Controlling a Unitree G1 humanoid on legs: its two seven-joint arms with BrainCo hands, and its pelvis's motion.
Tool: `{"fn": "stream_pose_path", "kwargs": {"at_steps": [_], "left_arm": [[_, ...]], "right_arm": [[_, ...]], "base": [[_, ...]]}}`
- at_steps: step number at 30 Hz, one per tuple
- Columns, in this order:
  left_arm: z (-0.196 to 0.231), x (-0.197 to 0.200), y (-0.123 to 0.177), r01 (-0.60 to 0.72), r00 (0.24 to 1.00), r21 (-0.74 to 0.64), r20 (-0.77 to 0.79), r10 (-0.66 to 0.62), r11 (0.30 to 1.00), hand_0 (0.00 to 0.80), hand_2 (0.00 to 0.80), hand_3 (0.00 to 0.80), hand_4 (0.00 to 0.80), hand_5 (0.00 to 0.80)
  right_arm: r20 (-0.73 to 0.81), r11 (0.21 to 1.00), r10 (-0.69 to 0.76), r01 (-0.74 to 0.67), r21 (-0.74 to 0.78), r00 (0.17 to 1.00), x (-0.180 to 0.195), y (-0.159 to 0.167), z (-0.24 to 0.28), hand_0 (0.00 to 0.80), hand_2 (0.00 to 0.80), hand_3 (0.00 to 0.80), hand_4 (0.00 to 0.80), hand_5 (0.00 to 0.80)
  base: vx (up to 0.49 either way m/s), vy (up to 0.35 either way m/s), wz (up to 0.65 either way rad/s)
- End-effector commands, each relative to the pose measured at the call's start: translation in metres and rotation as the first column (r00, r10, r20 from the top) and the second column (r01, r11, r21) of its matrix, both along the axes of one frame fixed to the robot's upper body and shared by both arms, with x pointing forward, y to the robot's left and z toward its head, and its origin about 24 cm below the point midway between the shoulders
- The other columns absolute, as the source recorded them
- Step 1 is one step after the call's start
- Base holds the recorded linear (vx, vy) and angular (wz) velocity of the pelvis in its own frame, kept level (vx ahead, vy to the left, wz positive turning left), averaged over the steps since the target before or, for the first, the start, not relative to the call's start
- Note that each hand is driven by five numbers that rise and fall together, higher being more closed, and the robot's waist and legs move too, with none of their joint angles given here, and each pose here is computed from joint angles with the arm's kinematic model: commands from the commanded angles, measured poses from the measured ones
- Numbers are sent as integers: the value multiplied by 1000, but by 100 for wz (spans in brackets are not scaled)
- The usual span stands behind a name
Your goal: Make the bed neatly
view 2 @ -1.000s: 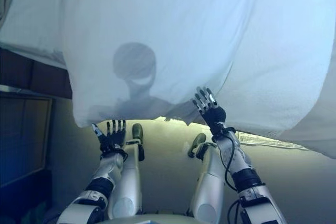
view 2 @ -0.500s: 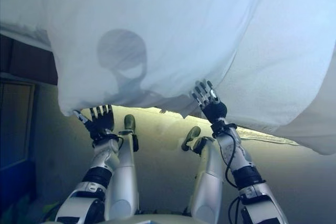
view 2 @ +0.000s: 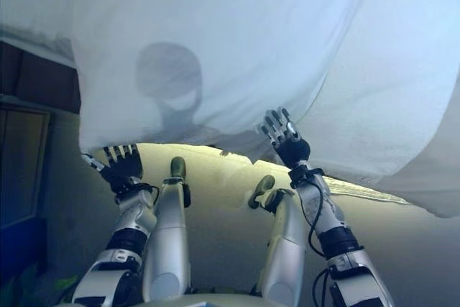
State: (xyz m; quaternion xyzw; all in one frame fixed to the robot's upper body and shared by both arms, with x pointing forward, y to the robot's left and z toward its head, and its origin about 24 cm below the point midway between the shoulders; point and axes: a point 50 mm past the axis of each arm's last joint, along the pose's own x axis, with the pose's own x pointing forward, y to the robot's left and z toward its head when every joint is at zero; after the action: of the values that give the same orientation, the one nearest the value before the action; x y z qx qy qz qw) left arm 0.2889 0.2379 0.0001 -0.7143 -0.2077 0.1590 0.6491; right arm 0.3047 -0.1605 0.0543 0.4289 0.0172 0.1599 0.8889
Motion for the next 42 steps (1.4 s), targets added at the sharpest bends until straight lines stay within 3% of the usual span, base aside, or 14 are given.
{"fn": "stream_pose_path", "kwargs": {"at_steps": [1, 42], "left_arm": [[2, -2, 14, -15, 1000, 1, -2, 15, 1000, 0, 0, 0, 0, 0], [-4, 7, 14, 221, 970, 125, -130, -205, 967, 0, 0, 0, 0, 0]], "right_arm": [[66, 1000, 7, -8, 3, 998, 5, 0, 15, 0, 0, 0, 0, 0], [174, 998, 44, -51, 37, 984, 15, 3, 39, 0, 0, 0, 0, 0]], "base": [[-23, -5, 7], [0, -5, 0]]}}
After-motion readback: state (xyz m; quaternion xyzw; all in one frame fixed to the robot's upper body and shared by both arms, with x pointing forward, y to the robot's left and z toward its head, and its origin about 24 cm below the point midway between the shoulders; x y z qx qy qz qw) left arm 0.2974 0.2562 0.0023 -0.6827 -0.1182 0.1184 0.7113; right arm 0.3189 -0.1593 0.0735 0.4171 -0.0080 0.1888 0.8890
